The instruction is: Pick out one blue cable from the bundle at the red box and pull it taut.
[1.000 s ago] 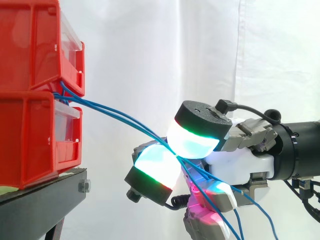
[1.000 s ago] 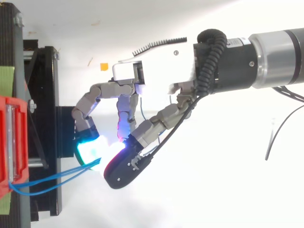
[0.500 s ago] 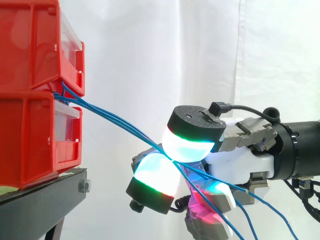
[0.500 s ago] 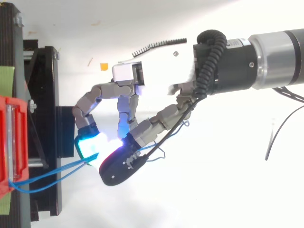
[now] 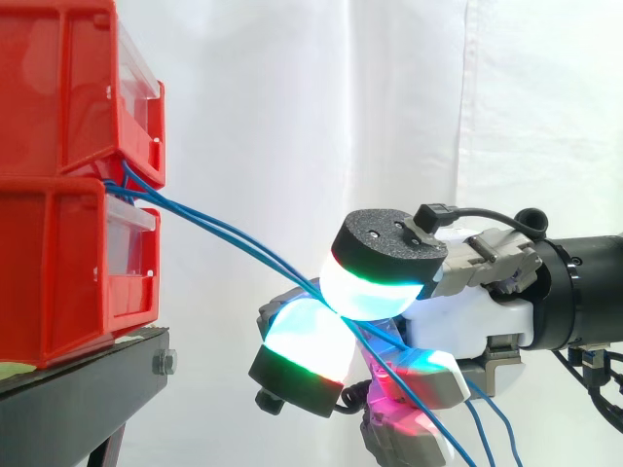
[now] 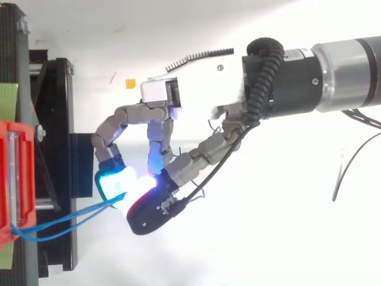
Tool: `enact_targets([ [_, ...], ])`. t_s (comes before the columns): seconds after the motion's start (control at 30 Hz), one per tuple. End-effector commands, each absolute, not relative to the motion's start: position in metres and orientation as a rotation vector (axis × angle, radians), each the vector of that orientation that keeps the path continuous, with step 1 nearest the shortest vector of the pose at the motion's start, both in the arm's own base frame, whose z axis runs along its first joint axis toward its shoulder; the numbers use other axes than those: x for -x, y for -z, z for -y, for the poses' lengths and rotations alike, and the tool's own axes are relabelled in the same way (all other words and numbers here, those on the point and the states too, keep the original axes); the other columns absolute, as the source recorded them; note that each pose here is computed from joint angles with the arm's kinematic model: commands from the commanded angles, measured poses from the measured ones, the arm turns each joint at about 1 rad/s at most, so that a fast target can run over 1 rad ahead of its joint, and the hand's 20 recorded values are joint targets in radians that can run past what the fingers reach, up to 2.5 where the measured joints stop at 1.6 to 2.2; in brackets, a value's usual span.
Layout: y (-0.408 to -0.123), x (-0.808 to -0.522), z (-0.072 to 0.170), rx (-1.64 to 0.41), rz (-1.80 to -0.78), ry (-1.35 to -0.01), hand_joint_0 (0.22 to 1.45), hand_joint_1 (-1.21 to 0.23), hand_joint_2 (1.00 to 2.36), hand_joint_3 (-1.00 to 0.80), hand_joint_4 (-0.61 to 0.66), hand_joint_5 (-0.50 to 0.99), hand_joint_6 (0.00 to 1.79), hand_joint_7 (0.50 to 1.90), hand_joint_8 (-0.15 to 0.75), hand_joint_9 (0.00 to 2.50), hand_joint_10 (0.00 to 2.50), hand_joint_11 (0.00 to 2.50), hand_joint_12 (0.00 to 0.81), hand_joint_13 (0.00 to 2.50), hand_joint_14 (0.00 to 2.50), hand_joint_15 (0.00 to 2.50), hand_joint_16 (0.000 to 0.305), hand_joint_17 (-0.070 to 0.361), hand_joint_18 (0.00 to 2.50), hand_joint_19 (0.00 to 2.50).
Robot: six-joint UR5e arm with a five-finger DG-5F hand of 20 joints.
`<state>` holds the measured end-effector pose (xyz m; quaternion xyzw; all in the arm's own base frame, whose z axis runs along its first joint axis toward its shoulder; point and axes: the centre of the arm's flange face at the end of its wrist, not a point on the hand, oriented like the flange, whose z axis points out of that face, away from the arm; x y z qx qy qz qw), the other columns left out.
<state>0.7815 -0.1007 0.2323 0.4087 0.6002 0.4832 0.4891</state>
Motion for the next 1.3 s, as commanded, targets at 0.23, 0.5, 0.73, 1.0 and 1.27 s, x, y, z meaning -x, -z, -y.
enact_targets([
  [0.23,-0.2331,-0.7818,0.1006,-0.991,-1.458,-1.176,0.71,-0.88,1.02,-0.17,0.06,-0.11,0.91,1.19,0.355,1.41,0.03,0.87,0.422,1.22,0.02,0.66,0.055,0.125,0.99,0.81],
  [0.5,-0.2354,-0.783,0.1005,-0.987,-1.453,-1.178,0.82,-0.94,1.01,-0.39,-0.1,-0.1,0.94,1.2,0.331,1.44,0.03,0.89,0.4,1.22,0.03,0.67,0.051,0.114,0.95,0.82],
  [0.73,-0.2352,-0.7828,0.1005,-0.988,-1.454,-1.177,0.77,-0.89,1.01,-0.42,-0.05,-0.09,0.94,1.19,0.33,1.51,0.03,0.86,0.404,1.27,0.02,0.66,0.05,0.112,0.99,0.81],
  [1.0,-0.2351,-0.7827,0.1005,-0.989,-1.456,-1.177,0.63,-0.61,1.0,-0.46,0.03,-0.08,0.91,1.14,0.342,1.5,0.03,0.79,0.417,1.27,0.02,0.66,0.053,0.118,1.0,0.85],
  [1.27,-0.2352,-0.7829,0.1007,-0.989,-1.453,-1.176,0.62,-0.5,1.02,-0.28,0.05,-0.07,0.88,1.06,0.361,1.48,0.03,0.72,0.431,1.27,0.02,0.65,0.055,0.124,1.01,0.87],
])
